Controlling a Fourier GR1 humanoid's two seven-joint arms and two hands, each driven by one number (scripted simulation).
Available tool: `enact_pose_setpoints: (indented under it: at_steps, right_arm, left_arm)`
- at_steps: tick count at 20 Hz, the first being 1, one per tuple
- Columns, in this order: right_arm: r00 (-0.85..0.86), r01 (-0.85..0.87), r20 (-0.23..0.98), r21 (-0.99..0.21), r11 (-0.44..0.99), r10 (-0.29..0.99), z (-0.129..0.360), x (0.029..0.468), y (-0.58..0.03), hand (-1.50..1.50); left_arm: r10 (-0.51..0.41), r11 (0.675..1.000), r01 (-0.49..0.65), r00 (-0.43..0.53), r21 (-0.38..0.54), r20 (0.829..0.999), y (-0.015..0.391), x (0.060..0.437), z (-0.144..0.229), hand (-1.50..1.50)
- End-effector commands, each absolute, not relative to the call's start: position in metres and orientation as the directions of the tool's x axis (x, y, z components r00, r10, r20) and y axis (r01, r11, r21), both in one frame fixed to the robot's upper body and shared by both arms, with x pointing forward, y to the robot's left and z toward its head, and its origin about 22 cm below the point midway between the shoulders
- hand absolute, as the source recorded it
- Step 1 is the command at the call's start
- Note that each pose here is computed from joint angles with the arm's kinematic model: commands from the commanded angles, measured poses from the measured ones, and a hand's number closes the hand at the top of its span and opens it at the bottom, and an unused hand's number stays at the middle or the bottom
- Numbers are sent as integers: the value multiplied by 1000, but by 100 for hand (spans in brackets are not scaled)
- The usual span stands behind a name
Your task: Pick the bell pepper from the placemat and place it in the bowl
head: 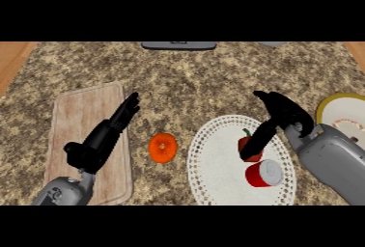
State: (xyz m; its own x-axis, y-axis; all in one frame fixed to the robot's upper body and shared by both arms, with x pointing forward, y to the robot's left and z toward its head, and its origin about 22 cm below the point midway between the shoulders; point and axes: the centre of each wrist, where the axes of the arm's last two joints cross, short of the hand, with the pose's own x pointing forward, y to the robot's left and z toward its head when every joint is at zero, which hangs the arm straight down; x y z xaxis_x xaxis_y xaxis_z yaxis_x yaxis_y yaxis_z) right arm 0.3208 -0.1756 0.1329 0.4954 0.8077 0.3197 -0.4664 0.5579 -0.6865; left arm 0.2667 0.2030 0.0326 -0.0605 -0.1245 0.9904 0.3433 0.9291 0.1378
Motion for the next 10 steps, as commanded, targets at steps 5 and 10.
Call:
enact_pose_setpoints:
  at_steps: [5,10]
  right_arm:
    - [589,-512,152,-689,513,793,149,324,-150,-150]
    - [568,-478,128,-753,452,813,121,313,-128,-150]
  left_arm:
    - [-123,930,343,-47,131,991,198,255,26,0]
    - [-117,935,331,-58,130,991,195,266,50,0]
